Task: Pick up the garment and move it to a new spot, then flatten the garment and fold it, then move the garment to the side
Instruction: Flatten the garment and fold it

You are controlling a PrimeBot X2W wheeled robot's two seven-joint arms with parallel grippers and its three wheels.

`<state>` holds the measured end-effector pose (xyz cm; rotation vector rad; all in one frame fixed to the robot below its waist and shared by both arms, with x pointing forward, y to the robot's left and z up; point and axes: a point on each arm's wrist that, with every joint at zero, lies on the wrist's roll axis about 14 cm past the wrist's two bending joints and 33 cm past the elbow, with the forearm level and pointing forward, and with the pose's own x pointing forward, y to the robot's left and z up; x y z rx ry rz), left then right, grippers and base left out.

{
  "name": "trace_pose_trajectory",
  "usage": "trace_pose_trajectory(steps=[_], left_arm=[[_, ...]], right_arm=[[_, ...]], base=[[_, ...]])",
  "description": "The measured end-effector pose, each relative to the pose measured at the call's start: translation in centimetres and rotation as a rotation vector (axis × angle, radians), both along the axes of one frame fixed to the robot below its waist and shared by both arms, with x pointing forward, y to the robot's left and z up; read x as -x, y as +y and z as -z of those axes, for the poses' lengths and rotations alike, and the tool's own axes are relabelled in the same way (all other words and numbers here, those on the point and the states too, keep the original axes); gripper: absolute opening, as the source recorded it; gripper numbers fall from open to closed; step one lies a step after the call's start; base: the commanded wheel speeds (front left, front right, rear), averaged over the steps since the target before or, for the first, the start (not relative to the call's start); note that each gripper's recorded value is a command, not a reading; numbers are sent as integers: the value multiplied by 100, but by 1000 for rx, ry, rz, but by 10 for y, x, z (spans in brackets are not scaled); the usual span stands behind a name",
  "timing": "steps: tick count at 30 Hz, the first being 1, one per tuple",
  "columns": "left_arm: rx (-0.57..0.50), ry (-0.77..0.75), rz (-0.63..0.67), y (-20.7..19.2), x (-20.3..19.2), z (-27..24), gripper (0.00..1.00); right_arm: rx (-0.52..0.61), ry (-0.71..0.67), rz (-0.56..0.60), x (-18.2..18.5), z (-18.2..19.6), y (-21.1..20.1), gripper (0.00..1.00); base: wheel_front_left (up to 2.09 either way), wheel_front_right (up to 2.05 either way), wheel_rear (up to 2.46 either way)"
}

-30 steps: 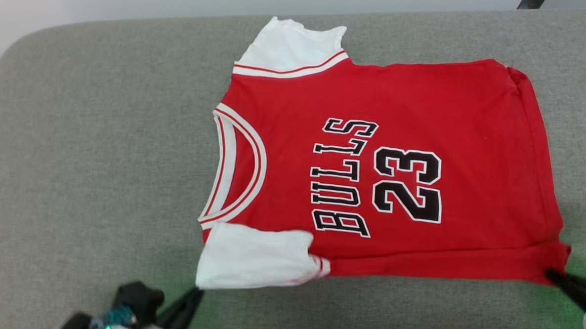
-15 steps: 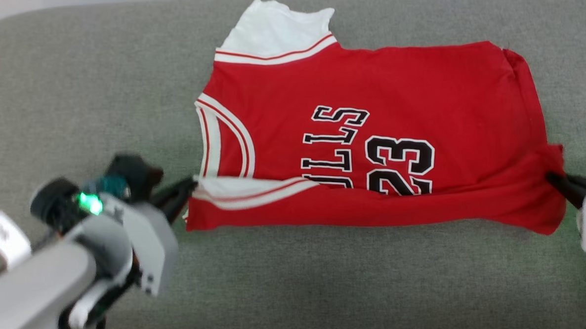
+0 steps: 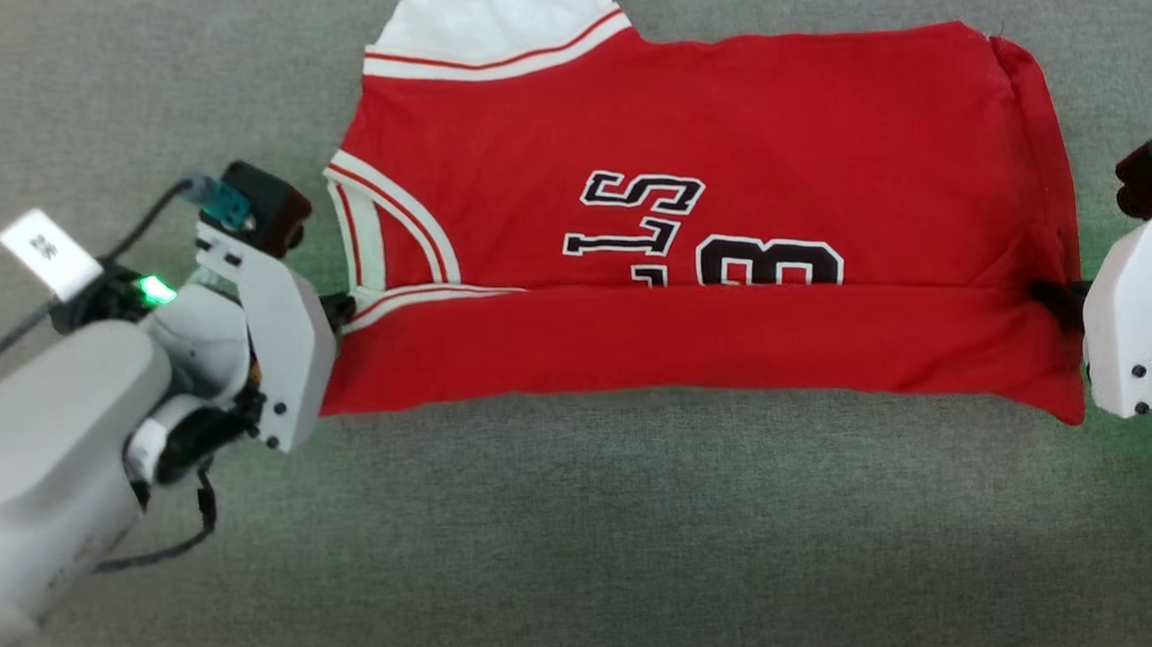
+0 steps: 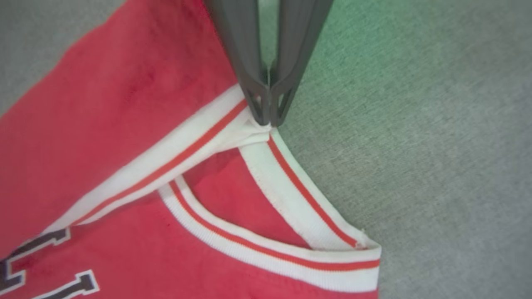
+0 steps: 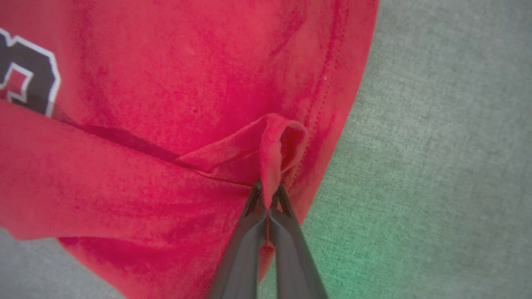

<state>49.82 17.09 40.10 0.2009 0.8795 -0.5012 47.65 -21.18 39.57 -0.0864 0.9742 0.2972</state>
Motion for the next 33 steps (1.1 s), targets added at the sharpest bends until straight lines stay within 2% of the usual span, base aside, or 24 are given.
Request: trace_pose_trajectory(steps=[15,16,17,18,19,20,30,33], left_arm=[[-12,247,-106,8,-5,40,0],[-14,257,-113,8,-5,40,2],[-12,270,-128,8,-5,40,21],[-15,276,-137,9,-5,39,21],[-16,274,-141,9,-6,37,48],[-12,277,-156,9,-6,35,98],[-21,269,-277,29,-9,3,100],[-22,219,-315,39,-8,-10,100]], right_arm=[[-8,74,29,-12,27,-1,0],[-7,74,29,-12,28,-1,0],[-8,74,29,-12,28,0,0],[-8,72,28,-13,27,0,0],[-7,69,27,-13,27,1,0],[-6,67,25,-13,26,1,0],[-3,47,9,-14,22,7,0],[2,39,3,-14,19,8,0]], base=[[0,0,0],[0,0,0],[0,0,0],[0,0,0],[0,0,0],[0,0,0],[0,0,0],[0,0,0]])
